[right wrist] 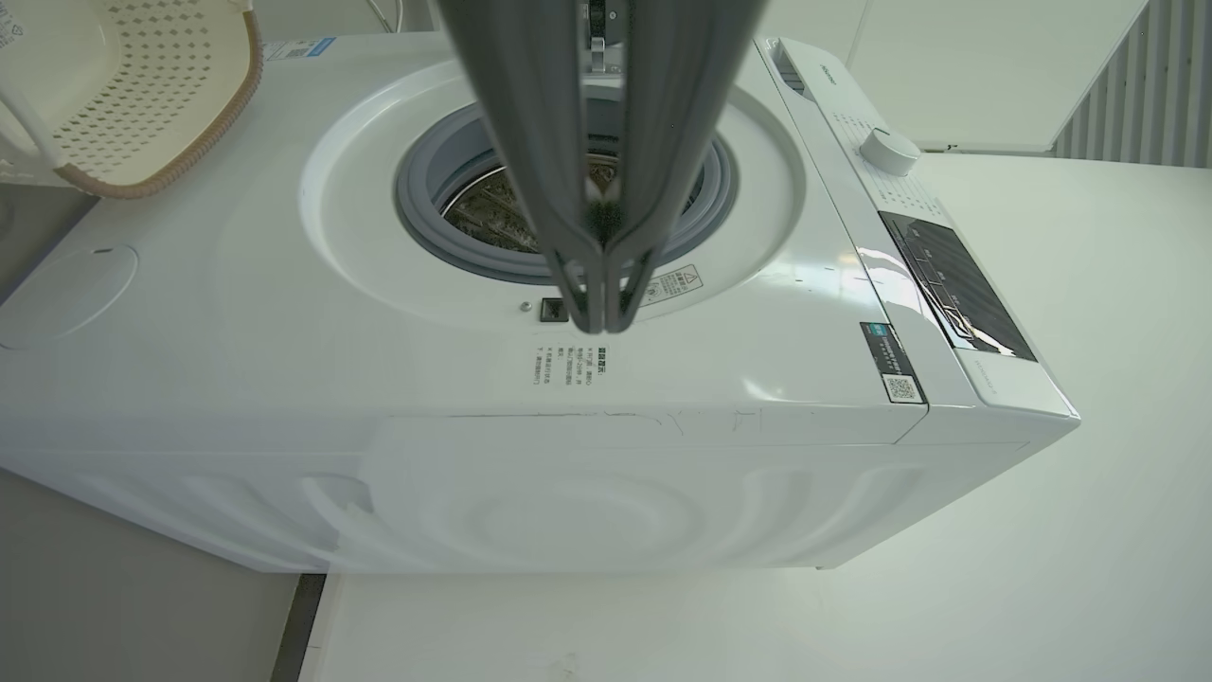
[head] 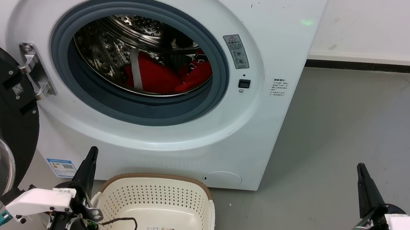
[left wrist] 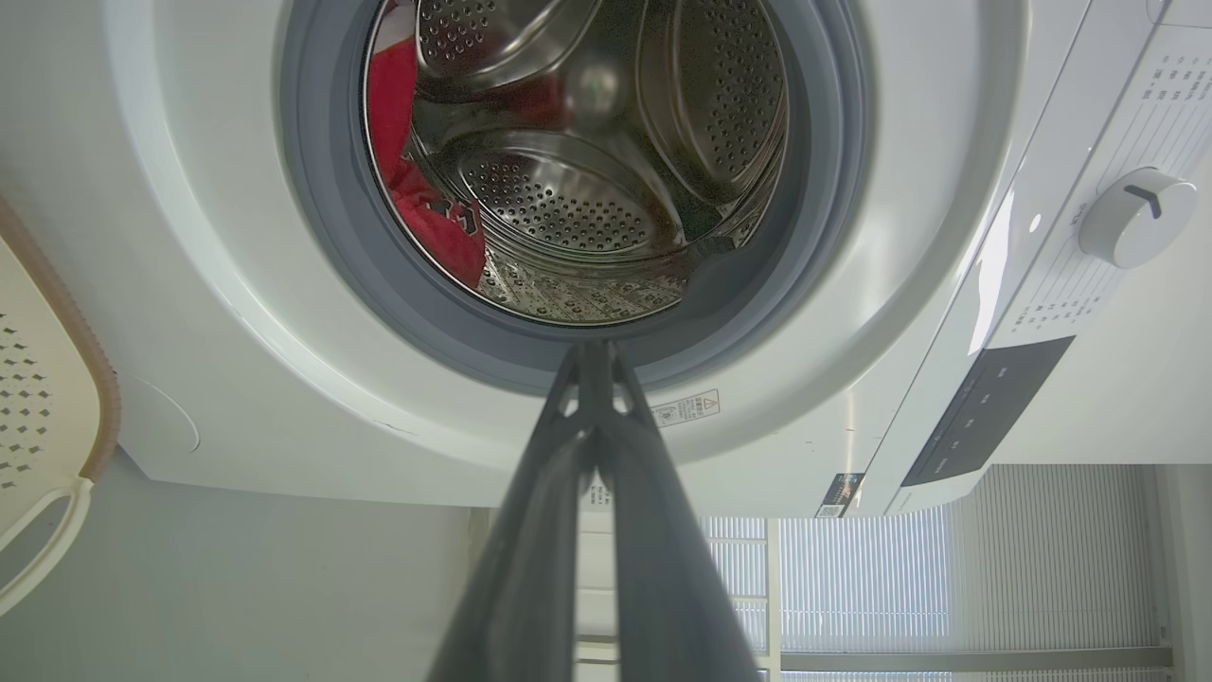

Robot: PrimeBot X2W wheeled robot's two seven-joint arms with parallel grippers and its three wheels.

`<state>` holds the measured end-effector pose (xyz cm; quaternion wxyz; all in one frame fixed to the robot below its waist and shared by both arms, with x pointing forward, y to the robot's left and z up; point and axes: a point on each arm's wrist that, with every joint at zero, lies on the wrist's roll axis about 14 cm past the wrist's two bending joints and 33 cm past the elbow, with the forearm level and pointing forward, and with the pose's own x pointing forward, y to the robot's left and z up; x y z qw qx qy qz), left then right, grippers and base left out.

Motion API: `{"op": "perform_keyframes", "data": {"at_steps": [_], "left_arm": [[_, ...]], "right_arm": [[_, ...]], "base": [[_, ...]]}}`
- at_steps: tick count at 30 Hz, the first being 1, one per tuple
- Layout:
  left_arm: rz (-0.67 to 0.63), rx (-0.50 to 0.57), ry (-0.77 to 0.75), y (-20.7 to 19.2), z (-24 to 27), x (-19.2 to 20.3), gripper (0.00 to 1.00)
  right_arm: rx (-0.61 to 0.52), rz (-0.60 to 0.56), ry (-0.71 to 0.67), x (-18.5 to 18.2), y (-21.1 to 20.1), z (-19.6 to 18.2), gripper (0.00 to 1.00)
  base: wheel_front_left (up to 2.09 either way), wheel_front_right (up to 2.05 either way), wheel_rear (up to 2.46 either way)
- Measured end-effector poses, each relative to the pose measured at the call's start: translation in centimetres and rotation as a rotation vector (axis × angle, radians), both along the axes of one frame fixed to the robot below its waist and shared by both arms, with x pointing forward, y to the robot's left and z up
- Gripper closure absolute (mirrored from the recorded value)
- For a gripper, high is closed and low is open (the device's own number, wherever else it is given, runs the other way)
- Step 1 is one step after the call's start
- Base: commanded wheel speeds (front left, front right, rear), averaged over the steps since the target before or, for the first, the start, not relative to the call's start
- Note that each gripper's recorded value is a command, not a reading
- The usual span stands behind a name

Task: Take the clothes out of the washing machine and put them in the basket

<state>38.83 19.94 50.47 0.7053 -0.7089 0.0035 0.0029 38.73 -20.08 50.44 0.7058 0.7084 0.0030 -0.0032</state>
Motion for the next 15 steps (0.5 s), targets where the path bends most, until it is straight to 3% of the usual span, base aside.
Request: {"op": "perform_keyframes", "data": {"at_steps": [15], "left_arm": [[0.0,0.0,0.0,0.0,0.0,0.0,1.0]], "right_arm": [[0.0,0.0,0.0,0.0,0.0,0.0,1.0]], "base": [[0.0,0.0,0.0]]}}
